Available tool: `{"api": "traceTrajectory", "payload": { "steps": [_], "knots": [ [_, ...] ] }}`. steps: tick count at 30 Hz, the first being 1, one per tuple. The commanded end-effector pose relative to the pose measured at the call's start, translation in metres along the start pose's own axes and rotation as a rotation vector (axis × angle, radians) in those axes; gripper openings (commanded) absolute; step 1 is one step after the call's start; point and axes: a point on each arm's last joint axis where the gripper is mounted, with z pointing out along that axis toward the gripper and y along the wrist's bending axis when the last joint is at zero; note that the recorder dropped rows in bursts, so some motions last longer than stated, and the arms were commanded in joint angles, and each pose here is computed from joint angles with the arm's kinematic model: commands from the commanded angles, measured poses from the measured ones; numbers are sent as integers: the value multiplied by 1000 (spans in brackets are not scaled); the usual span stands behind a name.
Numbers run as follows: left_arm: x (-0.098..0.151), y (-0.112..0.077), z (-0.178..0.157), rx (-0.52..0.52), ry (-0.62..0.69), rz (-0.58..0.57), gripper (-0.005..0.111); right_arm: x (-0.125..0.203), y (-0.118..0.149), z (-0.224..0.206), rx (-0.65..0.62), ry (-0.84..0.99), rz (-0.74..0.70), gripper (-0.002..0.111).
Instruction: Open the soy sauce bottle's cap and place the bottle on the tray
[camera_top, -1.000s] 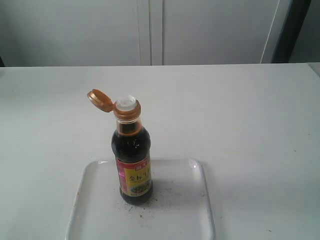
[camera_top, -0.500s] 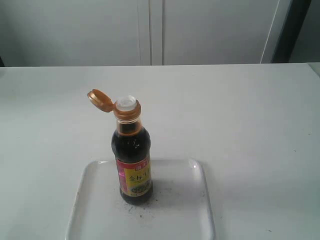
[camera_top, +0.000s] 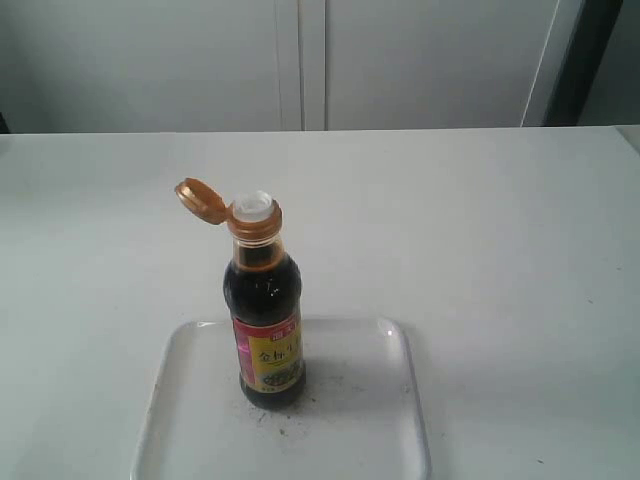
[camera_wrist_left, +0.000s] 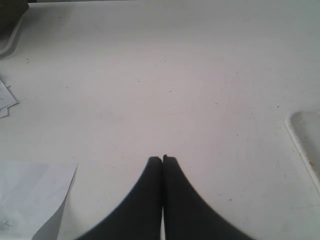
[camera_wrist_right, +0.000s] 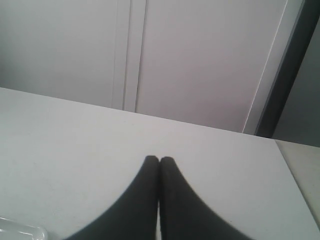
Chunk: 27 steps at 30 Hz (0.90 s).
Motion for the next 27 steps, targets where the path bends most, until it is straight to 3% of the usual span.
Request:
{"api": "traceTrajectory", "payload": {
  "steps": [1,16,27],
  "knots": [
    [1,-1,0,9,-4,-21,0,-1,0,-1,6,-19,3,0],
    [1,-1,0,9,-4,-21,0,0,-1,-3,12,-19,-25,0],
    [1,-1,0,9,-4,-17,0,48,3,-13,12,-22,-10,0]
  ]
}}
